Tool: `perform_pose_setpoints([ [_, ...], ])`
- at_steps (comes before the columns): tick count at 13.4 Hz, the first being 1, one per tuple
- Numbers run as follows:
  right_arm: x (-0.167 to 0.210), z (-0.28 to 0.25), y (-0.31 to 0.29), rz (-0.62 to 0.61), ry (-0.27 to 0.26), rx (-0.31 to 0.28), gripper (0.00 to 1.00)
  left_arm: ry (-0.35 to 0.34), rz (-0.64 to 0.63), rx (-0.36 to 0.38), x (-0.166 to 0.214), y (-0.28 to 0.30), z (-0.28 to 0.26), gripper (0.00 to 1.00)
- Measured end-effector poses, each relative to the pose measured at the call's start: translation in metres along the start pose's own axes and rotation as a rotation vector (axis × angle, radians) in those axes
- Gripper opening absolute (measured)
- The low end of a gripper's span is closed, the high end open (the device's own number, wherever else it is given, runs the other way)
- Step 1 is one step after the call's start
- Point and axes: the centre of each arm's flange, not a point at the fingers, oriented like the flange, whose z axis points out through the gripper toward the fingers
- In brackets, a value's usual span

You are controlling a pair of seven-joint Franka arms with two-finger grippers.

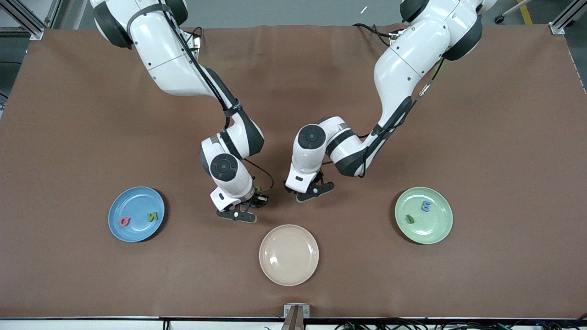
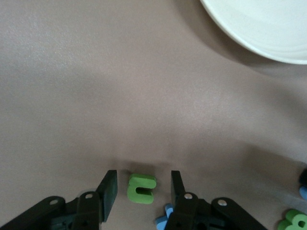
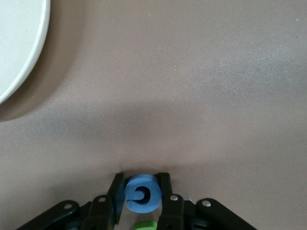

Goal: Sort uppercase to blue plate, lowercase to green plate
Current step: 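Carry the u to the green plate while the right gripper places o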

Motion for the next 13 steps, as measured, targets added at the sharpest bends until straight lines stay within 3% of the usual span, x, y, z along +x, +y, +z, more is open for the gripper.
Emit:
perform_pose_setpoints([
  [4,0.043,-0.016,0.047,0.001,0.027,-0.034,0.34,-0.008,-0.001,0.008,-0.001,-0.002,0.008,0.53],
  [10,0.148,-0.059,0.251,-0.212,-0.069,-0.074,0.34,-0.010,0.008,0.016,-0.002,-0.003,0.010,0.45],
  [12,0.161,-0.062,0.300,-0.282,-0.082,-0.069,0.34,-0.011,0.022,0.016,-0.003,-0.002,0.011,0.30],
  [13,0.164,-0.062,0.318,-0.308,-0.088,-0.067,0.34,-0.010,0.030,0.016,-0.004,-0.002,0.011,0.30],
])
